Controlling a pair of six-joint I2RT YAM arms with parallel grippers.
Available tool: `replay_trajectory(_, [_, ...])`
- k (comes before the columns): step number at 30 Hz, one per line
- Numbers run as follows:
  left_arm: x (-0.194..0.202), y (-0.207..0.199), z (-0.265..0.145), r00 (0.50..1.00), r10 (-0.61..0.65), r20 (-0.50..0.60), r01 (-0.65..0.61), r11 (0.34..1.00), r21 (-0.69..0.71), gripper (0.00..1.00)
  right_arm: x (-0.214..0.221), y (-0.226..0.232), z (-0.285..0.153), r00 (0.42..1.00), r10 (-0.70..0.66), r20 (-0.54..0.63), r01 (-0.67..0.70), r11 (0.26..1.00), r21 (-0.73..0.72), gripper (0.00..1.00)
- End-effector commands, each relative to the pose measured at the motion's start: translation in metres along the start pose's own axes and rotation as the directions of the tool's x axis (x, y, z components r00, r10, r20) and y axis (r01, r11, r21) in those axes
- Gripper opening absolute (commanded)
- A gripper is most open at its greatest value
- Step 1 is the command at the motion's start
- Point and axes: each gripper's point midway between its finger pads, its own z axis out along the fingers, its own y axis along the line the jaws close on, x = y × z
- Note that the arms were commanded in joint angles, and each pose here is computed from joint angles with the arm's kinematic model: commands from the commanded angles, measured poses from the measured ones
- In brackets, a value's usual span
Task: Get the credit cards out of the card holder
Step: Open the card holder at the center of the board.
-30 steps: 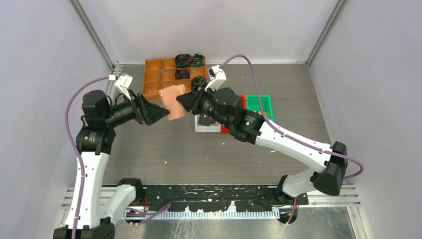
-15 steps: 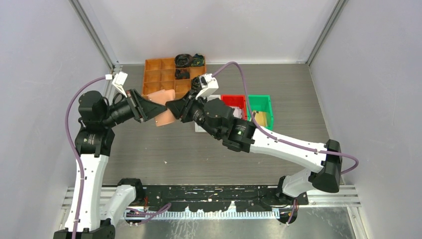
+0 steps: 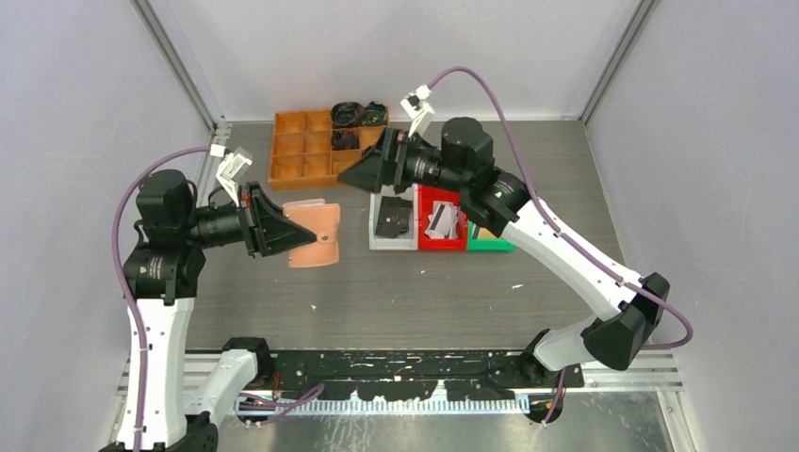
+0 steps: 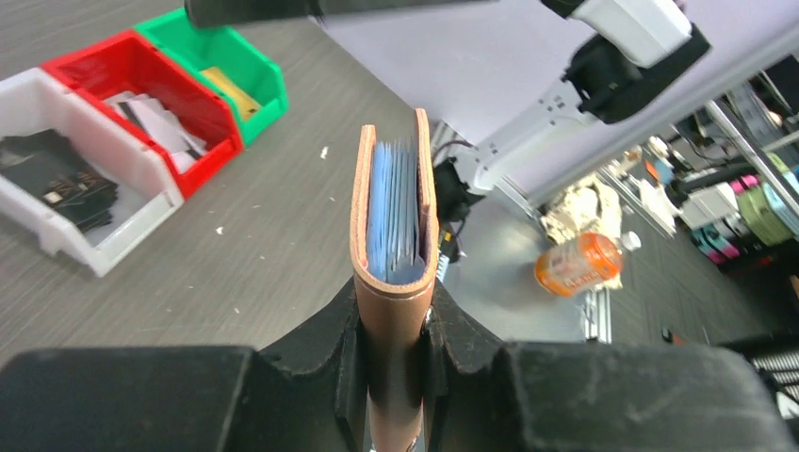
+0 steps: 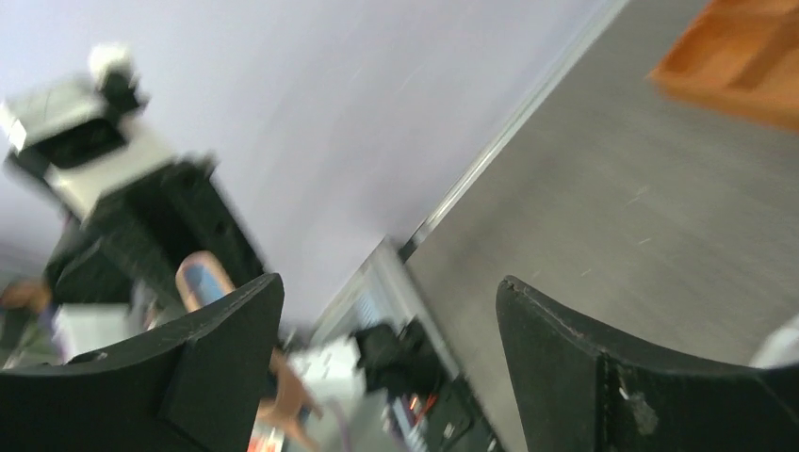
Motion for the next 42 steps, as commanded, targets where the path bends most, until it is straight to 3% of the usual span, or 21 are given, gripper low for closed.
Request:
replay_trajectory(1, [0.001, -0.032, -0.006, 0.998, 0.026, -0.052, -0.017, 0.987, 0.162, 0.19, 0.053, 0.077, -0.046, 0.948, -0.110, -0.297, -0.023, 0.911, -0.411, 0.88])
replay_trajectory(6, [-0.005, -0.034, -0.004, 0.998, -0.029, -0.064, 0.041, 0.982, 0.186, 0.26, 0.045, 0.108, -0.064, 0.958, -0.122, -0.259, -0.049, 0.821, -0.568, 0.85])
replay_trajectory(12, [-0.012, -0.038, -0.004, 0.994, -0.086, -0.066, 0.098, 0.975, 0.202, 0.26, 0.031, 0.136, -0.075, 0.968, -0.105, -0.229, -0.081, 0.733, -0.675, 0.78])
replay_trajectory(20, [-0.018, -0.049, -0.006, 0.993, -0.094, -0.064, 0.107, 0.968, 0.227, 0.25, 0.028, 0.141, -0.082, 0.977, -0.093, -0.194, -0.064, 0.734, -0.676, 0.82])
replay_trajectory(27, [-0.022, -0.061, -0.010, 0.992, -0.103, -0.072, 0.118, 0.960, 0.252, 0.22, 0.042, 0.101, -0.049, 0.967, -0.124, -0.221, -0.005, 0.863, -0.505, 0.84])
replay_trajectory(31, [-0.022, -0.067, -0.012, 0.992, -0.102, -0.077, 0.119, 0.958, 0.260, 0.21, 0.040, 0.112, -0.044, 0.969, -0.134, -0.210, 0.000, 0.842, -0.539, 0.84])
replay_trajectory(38, [-0.023, -0.068, -0.012, 0.988, -0.124, -0.094, 0.145, 0.953, 0.267, 0.21, 0.046, 0.159, -0.051, 0.968, -0.135, -0.211, -0.052, 0.717, -0.696, 0.45])
replay_trajectory(41, [-0.024, -0.067, -0.012, 0.986, -0.136, -0.098, 0.158, 0.951, 0.266, 0.22, 0.052, 0.164, -0.048, 0.966, -0.138, -0.220, -0.059, 0.706, -0.705, 0.28])
replay_trajectory(42, [-0.024, -0.067, -0.012, 0.986, -0.135, -0.097, 0.157, 0.951, 0.266, 0.24, 0.052, 0.163, -0.047, 0.966, -0.134, -0.220, -0.062, 0.709, -0.702, 0.18])
